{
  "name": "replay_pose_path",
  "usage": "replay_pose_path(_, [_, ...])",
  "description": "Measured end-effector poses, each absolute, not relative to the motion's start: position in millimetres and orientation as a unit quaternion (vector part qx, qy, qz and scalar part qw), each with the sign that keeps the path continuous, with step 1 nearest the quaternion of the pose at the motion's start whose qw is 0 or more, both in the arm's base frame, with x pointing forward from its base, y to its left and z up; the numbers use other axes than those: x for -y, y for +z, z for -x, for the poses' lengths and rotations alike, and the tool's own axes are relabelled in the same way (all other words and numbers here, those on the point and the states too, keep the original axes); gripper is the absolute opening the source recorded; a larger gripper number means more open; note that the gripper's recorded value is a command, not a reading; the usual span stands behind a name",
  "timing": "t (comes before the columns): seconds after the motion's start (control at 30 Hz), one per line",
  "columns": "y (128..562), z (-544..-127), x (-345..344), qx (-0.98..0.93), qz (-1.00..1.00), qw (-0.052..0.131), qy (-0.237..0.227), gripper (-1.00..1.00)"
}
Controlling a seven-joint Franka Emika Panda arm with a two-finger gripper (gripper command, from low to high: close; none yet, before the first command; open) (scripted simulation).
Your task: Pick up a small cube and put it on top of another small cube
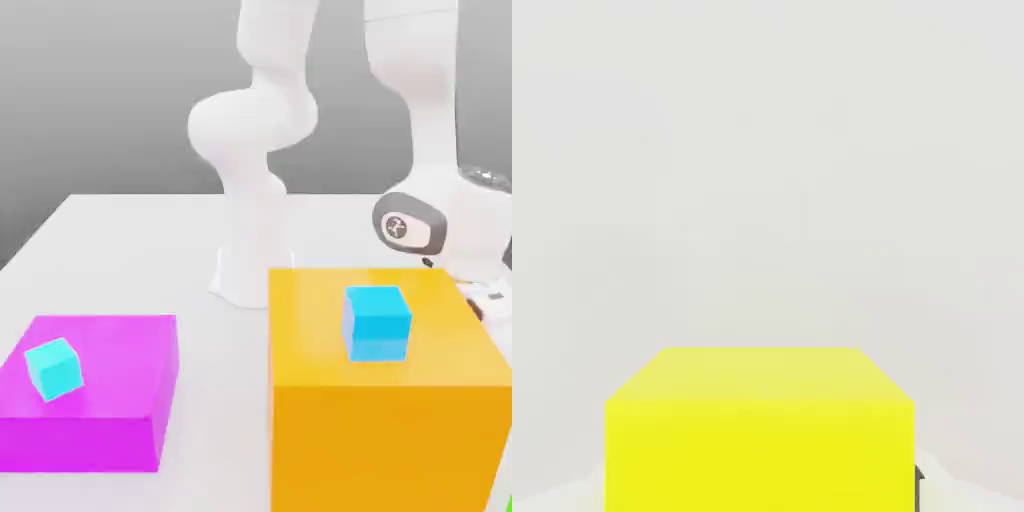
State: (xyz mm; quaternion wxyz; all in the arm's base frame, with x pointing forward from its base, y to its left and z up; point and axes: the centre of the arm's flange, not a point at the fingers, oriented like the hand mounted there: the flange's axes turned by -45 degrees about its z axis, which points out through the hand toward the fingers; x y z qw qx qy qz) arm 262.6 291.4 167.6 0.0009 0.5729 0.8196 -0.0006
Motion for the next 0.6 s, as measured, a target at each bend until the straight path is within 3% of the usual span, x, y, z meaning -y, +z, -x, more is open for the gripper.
replay_pose_path(0.17, [207.2, -274.2, -310.7, -0.849, -0.528, 0.013, -0.004, -1.00])
replay_pose_path(0.3, [249.7, -326.4, -317.4, -0.839, -0.543, 0.038, -0.010, -1.00])
replay_pose_path(0.5, [332.6, -404.2, -299.9, -0.797, -0.597, 0.093, -0.023, -1.00])
replay_pose_path(0.6, [378.5, -440.0, -252.1, -0.714, -0.693, 0.094, -0.023, -1.00])
